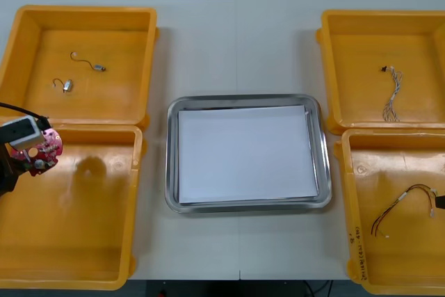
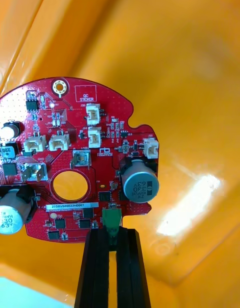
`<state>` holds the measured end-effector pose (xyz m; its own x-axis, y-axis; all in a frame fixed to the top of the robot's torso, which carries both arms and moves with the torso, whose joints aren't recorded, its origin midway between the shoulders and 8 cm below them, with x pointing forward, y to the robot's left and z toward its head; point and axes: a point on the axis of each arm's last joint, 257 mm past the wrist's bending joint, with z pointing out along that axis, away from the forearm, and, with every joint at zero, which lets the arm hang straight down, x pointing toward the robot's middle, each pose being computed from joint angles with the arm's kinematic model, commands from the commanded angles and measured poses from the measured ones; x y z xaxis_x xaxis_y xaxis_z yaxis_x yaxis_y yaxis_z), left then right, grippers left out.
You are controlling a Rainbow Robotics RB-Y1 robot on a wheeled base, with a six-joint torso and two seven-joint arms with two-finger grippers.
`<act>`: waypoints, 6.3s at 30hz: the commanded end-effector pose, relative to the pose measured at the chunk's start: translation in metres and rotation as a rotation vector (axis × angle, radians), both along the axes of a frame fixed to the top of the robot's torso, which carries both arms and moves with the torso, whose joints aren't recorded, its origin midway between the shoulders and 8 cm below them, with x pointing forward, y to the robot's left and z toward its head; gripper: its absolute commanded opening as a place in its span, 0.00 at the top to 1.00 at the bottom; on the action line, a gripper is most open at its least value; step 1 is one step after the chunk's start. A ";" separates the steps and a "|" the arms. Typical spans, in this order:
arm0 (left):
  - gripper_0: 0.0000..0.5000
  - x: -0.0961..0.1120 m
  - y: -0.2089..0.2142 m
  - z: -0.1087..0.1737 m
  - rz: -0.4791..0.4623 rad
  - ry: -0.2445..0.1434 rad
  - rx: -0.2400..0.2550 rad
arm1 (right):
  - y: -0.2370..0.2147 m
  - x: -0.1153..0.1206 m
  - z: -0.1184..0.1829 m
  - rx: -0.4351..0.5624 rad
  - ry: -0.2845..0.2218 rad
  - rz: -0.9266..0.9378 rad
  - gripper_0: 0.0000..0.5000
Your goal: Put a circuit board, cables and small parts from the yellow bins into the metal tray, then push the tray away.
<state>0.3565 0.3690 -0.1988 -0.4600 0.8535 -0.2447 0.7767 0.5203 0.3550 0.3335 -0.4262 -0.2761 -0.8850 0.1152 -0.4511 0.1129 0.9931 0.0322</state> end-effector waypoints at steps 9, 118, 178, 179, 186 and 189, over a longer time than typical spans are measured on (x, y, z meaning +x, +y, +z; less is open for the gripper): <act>1.00 -0.005 -0.053 0.052 0.144 -0.038 -0.072 | 0.005 0.040 0.057 0.102 -0.082 -0.249 0.00; 1.00 0.026 -0.312 -0.082 0.099 0.025 -0.152 | 0.038 0.017 0.087 0.182 -0.059 -0.452 1.00; 0.00 0.040 -0.311 -0.028 0.171 0.030 -0.278 | 0.183 0.043 0.157 -0.057 -0.029 0.474 1.00; 0.00 0.040 -0.310 -0.024 0.175 0.030 -0.274 | 0.184 0.043 0.157 -0.058 -0.028 0.476 1.00; 0.00 0.043 -0.289 0.009 0.228 0.053 -0.264 | 0.196 0.042 0.149 -0.098 -0.010 0.535 1.00; 0.00 0.046 -0.279 0.026 0.252 0.062 -0.262 | 0.206 0.042 0.144 -0.112 -0.005 0.566 1.00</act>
